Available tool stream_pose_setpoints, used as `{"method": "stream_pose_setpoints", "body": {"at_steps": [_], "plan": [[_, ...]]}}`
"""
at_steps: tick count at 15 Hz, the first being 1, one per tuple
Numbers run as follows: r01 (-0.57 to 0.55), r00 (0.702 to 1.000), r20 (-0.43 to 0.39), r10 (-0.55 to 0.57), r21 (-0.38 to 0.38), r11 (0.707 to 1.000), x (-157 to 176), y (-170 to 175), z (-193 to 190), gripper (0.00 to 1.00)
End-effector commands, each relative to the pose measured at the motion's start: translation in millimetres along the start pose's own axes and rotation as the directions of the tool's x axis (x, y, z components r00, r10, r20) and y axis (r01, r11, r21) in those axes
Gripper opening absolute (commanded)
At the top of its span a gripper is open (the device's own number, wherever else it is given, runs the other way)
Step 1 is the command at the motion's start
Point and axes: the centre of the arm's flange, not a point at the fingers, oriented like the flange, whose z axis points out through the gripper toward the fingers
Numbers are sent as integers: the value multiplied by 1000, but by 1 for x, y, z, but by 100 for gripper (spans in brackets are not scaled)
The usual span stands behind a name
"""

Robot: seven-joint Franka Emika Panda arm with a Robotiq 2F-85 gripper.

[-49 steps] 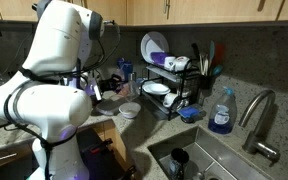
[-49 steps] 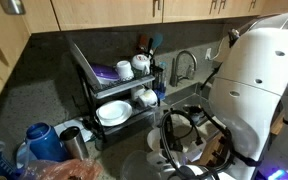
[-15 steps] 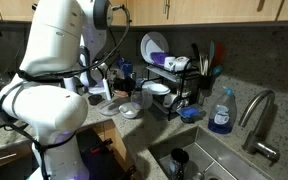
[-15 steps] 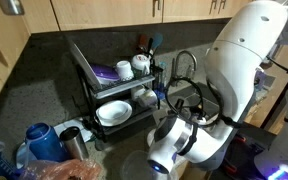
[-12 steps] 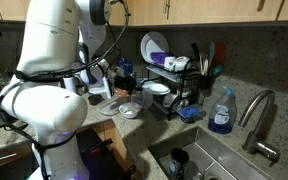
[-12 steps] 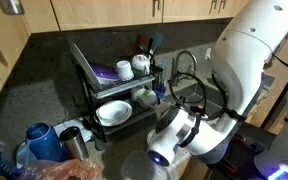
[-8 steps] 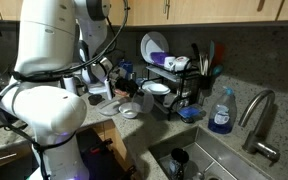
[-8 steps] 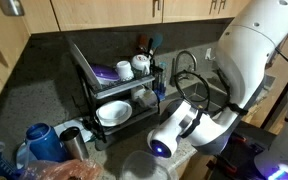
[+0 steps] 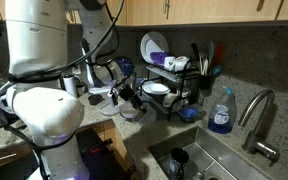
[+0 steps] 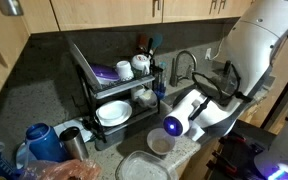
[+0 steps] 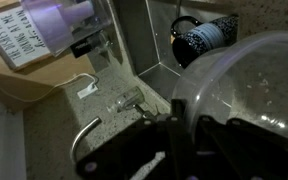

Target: Pour the contents in the clear bowl into the white bowl

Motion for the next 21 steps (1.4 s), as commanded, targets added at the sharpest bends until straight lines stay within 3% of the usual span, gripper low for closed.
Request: {"method": "stream_pose_setpoints", "body": {"at_steps": [1,7,12,19,21], "plan": [[-133,991,42,129,122,984,-14,42,16,1],[-275,960,119,252,267,924,-23,63,33,1],[-349,934,198,296,341,873,-24,66,47,1],[-466,883,299,363,458,757,-15,64,62,1],[-485,872,327,365,472,736,-15,60,69,1]]}}
